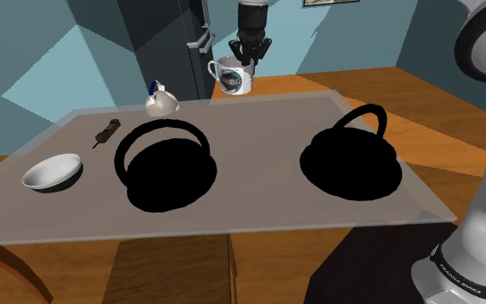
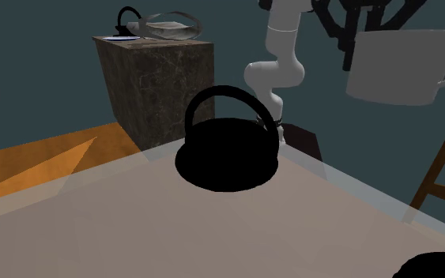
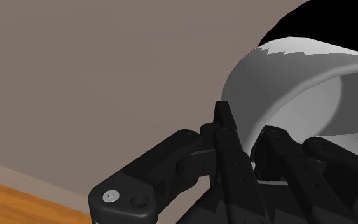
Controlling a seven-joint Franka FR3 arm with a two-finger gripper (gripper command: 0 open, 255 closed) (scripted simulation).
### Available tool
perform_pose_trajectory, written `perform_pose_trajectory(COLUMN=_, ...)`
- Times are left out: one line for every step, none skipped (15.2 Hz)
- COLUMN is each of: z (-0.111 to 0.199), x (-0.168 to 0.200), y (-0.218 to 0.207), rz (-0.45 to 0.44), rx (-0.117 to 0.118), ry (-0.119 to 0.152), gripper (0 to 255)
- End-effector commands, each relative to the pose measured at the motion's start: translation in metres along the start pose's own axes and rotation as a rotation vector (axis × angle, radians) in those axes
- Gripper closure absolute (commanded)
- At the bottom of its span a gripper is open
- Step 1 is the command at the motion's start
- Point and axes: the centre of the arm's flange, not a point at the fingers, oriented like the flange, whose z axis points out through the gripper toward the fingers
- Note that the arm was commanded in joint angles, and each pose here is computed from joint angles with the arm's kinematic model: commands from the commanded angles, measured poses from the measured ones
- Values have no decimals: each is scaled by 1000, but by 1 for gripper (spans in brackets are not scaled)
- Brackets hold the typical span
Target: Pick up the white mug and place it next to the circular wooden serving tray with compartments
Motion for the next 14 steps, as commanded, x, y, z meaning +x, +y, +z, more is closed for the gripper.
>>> perform_pose_trajectory(z=3, x=-1, y=-28, rz=1, rx=1, ry=0, gripper=255)
perform_pose_trajectory(z=4, x=-1, y=-41, rz=1, rx=1, ry=0, gripper=255)
perform_pose_trajectory(z=5, x=-1, y=-54, rz=1, rx=1, ry=0, gripper=255)
perform_pose_trajectory(z=6, x=-1, y=-70, rz=1, rx=1, ry=0, gripper=255)
perform_pose_trajectory(z=11, x=-2, y=-70, rz=1, rx=1, ry=0, gripper=255)
perform_pose_trajectory(z=16, x=-2, y=-69, rz=1, rx=1, ry=0, gripper=255)
perform_pose_trajectory(z=22, x=-3, y=-69, rz=1, rx=1, ry=0, gripper=255)
perform_pose_trajectory(z=27, x=-3, y=-68, rz=1, rx=1, ry=0, gripper=255)
perform_pose_trajectory(z=32, x=-4, y=-68, rz=1, rx=1, ry=0, gripper=255)
perform_pose_trajectory(z=37, x=-4, y=-68, rz=1, rx=1, ry=0, gripper=255)
perform_pose_trajectory(z=42, x=-5, y=-67, rz=1, rx=1, ry=0, gripper=255)
perform_pose_trajectory(z=48, x=-5, y=-67, rz=1, rx=1, ry=0, gripper=255)
perform_pose_trajectory(z=53, x=-6, y=-66, rz=1, rx=1, ry=0, gripper=255)
perform_pose_trajectory(z=58, x=-6, y=-66, rz=1, rx=1, ry=0, gripper=255)
